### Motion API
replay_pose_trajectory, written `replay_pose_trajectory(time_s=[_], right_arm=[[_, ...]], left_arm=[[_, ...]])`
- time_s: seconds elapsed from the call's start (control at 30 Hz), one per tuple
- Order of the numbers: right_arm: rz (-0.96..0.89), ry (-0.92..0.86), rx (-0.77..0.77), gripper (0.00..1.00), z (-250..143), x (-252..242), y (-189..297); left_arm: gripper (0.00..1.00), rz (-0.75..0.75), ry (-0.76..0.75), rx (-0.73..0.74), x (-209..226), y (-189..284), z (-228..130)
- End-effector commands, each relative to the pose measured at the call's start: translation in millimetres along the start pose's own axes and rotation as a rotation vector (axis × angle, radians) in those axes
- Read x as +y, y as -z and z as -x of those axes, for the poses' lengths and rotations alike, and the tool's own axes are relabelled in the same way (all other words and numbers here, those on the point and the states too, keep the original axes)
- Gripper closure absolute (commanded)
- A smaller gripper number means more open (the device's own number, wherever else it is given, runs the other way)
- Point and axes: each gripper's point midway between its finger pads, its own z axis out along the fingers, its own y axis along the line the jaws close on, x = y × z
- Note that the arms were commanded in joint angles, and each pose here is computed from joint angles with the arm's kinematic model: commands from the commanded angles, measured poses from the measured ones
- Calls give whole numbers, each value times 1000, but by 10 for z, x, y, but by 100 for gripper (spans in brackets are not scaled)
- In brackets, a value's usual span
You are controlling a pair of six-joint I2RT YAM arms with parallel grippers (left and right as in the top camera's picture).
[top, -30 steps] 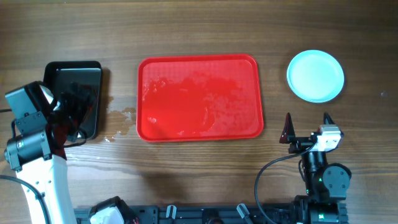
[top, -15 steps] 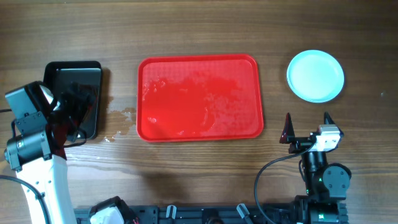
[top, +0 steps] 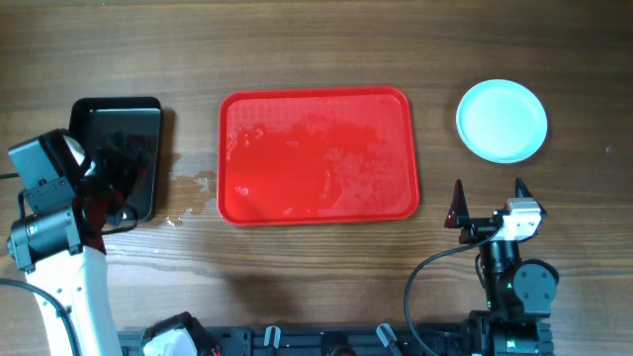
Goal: Clean dirty plates on tray and stack at the side
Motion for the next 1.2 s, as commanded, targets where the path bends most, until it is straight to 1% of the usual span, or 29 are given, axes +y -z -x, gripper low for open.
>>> replay_pose_trajectory(time_s=[0.0, 0.03, 0.13, 0.23, 0.27, 0.33, 0.4, 0.47, 0.63, 0.73, 0.8, 0.93, 1.03, 1.17], right_arm=[[-12, 10, -15, 0, 32, -23, 8], [-12, 10, -16, 0, 33, -23, 8], [-12, 10, -15, 0, 32, -23, 8], [-12, 10, -15, 0, 32, -23, 8], [-12, 10, -16, 0, 33, -23, 8], [-12, 10, -16, 0, 33, -23, 8], [-12, 10, -16, 0, 33, -23, 8], [-12, 10, -15, 0, 32, -23, 8], [-12, 10, -16, 0, 33, -23, 8], [-12, 10, -15, 0, 32, -23, 8], [-12, 10, -16, 0, 33, -23, 8], [-12, 10, -15, 0, 31, -23, 8], [-12, 10, -16, 0, 33, -23, 8], [-12, 10, -15, 0, 32, -23, 8]], left_arm=[[0, 103, 7, -76, 192, 156, 57], [0, 123, 10, -72, 243, 194, 16], [0, 122, 5, -77, 299, 257, -79], [0, 66, -121, -88, 264, 257, -223], [0, 29, -185, -87, 215, 243, -287], [0, -48, -260, -115, 102, 209, -358], [0, -98, -291, -143, 49, 145, -420], [0, -110, -309, -169, 105, 61, -477], [0, -119, -343, -125, 256, -95, -754], [0, -149, -383, -113, 248, -126, -892], [0, -187, -412, -132, 190, -129, -931], [0, -282, -549, -181, 53, -145, -1036], [0, -335, -614, -211, 20, -177, -1118], [0, -388, -631, -251, 48, -242, -1186]])
